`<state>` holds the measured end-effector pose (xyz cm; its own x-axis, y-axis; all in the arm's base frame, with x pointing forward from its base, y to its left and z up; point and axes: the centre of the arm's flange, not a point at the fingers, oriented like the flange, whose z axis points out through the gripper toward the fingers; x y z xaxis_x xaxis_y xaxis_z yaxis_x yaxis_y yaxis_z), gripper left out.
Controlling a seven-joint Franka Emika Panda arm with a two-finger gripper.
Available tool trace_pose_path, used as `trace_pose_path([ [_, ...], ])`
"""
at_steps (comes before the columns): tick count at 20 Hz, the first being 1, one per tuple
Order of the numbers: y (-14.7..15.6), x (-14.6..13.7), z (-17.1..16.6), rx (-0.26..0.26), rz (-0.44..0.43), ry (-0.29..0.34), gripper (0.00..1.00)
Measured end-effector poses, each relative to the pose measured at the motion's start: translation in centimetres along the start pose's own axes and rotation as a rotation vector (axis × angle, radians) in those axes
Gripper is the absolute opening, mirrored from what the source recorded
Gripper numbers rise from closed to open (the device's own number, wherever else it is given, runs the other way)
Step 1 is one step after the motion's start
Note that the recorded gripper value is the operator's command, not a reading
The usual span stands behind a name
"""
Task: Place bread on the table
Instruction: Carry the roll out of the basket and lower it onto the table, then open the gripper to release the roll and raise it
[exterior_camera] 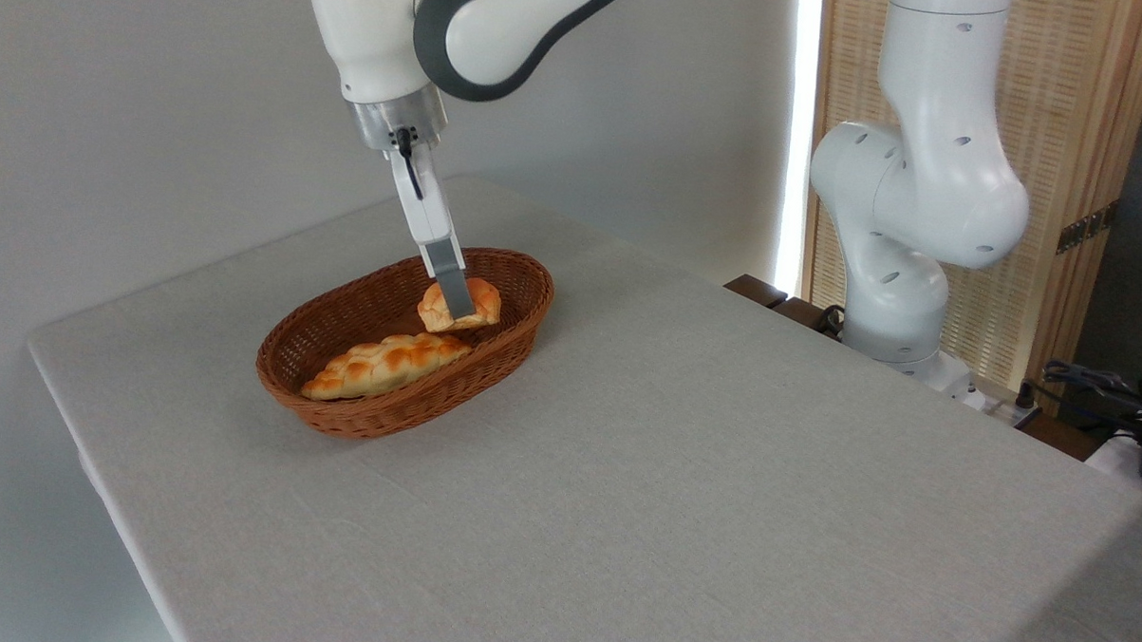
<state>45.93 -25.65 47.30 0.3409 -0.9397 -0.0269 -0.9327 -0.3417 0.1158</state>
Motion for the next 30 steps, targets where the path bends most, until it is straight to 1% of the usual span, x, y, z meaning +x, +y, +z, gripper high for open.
trace_pose_path([
  [1,-0.7,-0.7,-1.0,-0.006,-0.019,0.003,0.00],
  [4,-3.1,-2.8,-4.8,-0.018,-0.072,0.041,0.00],
  [6,-4.3,-3.9,-6.9,0.000,-0.094,0.058,0.00],
  [7,-5.0,-4.6,-7.5,0.019,-0.106,0.053,0.00],
  [9,-7.2,-6.5,-7.5,0.052,-0.139,0.027,0.00],
  [11,-10.8,-8.8,-7.0,0.084,-0.171,0.027,0.00],
  [13,-14.5,-11.2,-5.7,0.086,-0.188,0.028,0.00],
  [14,-16.2,-12.3,-4.9,0.088,-0.201,0.030,0.15],
  [15,-18.0,-13.4,-4.1,0.096,-0.214,0.039,0.50],
  [16,-19.2,-14.0,-3.4,0.103,-0.223,0.046,0.63],
  [17,-20.0,-14.4,-2.7,0.108,-0.230,0.039,0.74],
  [18,-20.6,-14.8,-1.9,0.113,-0.230,0.018,0.91],
  [19,-21.1,-15.0,-1.1,0.117,-0.224,-0.013,1.00],
  [21,-21.7,-15.1,0.4,0.117,-0.210,-0.061,1.00],
  [22,-21.8,-15.0,0.9,0.114,-0.205,-0.071,1.00],
  [24,-21.8,-14.7,1.3,0.111,-0.199,-0.079,1.00],
  [30,-21.8,-14.6,1.1,0.115,-0.197,-0.077,1.00],
])
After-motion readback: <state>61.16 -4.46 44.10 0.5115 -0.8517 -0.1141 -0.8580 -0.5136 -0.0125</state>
